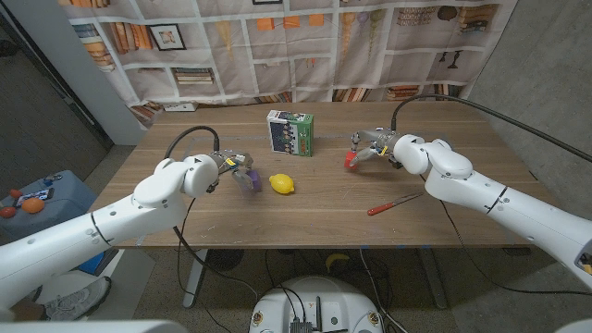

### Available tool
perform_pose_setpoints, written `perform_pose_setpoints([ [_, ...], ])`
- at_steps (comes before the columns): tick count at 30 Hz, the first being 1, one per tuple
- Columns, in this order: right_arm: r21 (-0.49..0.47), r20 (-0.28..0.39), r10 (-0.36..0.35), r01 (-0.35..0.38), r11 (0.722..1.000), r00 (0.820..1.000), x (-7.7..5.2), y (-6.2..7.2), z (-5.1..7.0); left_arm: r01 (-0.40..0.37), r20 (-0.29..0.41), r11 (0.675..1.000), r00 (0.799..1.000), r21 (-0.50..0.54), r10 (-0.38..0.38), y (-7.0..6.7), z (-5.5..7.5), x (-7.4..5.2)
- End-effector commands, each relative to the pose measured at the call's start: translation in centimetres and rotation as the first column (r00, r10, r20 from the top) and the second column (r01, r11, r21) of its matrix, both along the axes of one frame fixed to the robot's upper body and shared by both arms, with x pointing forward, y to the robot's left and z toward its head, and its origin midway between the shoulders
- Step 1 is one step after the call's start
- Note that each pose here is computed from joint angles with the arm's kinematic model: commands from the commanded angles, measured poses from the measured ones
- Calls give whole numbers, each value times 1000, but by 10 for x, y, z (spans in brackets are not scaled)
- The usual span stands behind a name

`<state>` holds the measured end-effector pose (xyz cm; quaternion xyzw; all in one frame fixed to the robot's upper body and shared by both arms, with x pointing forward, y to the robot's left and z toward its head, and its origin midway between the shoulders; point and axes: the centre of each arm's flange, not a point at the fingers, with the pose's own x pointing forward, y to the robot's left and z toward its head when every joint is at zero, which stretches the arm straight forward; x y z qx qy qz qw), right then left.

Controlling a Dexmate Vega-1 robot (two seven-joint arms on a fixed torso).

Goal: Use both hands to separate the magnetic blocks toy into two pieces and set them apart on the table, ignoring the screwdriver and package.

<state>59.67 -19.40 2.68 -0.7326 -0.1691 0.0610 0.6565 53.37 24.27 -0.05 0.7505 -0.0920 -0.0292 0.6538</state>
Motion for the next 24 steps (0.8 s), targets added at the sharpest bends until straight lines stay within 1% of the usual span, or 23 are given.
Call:
perform_pose_setpoints([
  [1, -35, -13, -17, 16, 999, 1000, 5, 1, -5, -14, -21, 1000, 1000, 16, 14, -3, -6, 8],
  [14, -43, -31, -29, 28, 999, 999, 8, 1, -7, -20, -70, 999, 997, 30, 22, -6, -8, 14],
  [21, -51, -40, -26, 24, 998, 999, 8, 0, -8, -31, -86, 998, 996, 46, 35, -6, -7, 13],
  [24, -59, -44, -26, 23, 998, 999, 8, 0, -8, -37, -81, 998, 996, 51, 41, -6, -6, 12],
])
